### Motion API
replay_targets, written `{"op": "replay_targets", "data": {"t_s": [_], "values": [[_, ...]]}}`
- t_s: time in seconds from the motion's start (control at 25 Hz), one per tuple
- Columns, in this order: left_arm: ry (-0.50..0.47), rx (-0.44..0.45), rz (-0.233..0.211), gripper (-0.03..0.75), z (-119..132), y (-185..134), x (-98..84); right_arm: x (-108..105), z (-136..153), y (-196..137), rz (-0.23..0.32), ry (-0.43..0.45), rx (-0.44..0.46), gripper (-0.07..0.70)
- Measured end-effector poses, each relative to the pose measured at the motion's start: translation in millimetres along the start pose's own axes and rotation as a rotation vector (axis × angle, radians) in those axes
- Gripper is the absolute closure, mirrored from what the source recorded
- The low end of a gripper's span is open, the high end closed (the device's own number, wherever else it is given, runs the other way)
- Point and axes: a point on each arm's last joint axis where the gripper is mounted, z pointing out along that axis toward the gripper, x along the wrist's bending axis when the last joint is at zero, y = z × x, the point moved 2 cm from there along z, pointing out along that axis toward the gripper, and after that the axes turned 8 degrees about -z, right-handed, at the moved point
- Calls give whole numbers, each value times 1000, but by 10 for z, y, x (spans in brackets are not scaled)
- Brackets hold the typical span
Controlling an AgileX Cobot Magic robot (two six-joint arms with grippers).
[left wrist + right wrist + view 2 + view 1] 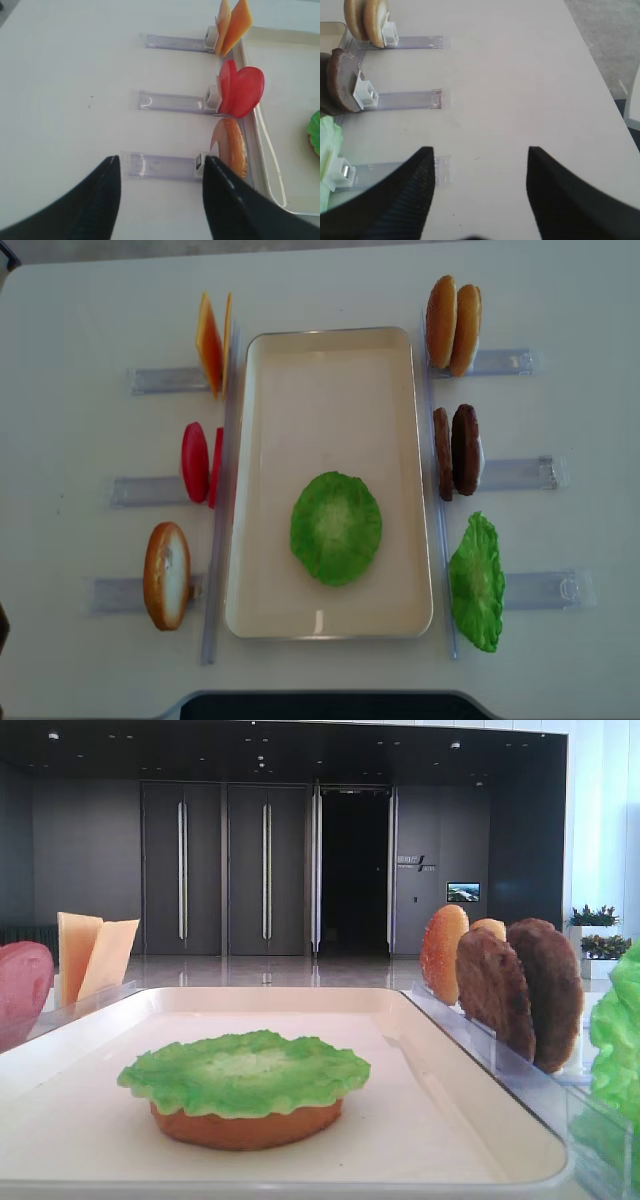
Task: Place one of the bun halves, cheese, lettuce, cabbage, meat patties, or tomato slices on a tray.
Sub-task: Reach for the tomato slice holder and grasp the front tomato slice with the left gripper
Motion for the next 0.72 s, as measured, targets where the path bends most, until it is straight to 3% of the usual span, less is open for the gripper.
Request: {"op": "replay_targets", "data": {"t_s": [0.36,0.72], "values": [[33,151,-24,305,357,345,-71,0,0,0,0,0,0,215],[59,369,-45,305,936,744,-180,0,0,0,0,0,0,216]]}}
